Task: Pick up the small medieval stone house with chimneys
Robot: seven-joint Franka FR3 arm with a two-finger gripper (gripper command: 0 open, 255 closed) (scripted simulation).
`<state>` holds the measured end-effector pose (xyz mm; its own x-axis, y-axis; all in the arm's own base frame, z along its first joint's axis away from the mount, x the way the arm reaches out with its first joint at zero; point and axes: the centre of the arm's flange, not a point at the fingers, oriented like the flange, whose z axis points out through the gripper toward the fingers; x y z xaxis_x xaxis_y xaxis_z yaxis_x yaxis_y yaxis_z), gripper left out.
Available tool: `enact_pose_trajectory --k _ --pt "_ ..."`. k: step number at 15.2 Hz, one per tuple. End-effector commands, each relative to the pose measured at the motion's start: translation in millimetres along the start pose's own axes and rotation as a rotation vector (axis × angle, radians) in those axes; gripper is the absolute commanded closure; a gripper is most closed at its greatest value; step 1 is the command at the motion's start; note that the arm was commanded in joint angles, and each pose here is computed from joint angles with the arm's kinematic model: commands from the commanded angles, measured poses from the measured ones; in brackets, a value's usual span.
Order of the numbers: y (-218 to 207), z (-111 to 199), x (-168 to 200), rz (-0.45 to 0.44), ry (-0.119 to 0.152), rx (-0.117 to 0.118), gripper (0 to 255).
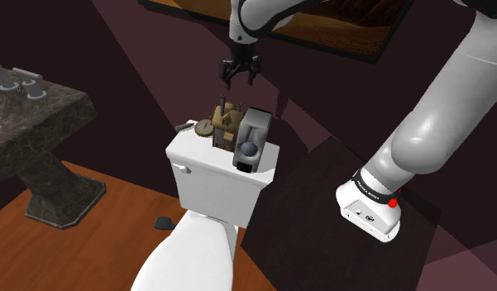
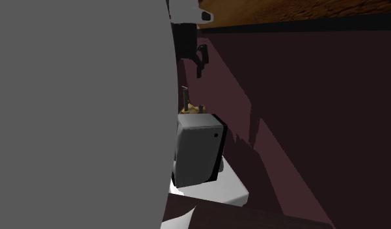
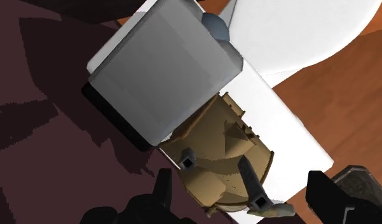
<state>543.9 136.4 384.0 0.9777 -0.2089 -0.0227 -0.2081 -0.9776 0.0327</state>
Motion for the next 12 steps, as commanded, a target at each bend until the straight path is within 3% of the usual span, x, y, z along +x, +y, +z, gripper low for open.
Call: enact_pose_trajectory --k 1,4,12 --pt "-14.6 10.6 20.4 0.008 0.01 0.0 0" --pt "-34.5 28.4 47.7 0.019 0.022 -0.001 0" --pt "-35.8 68.4 48.6 0.019 0.022 -0.001 0"
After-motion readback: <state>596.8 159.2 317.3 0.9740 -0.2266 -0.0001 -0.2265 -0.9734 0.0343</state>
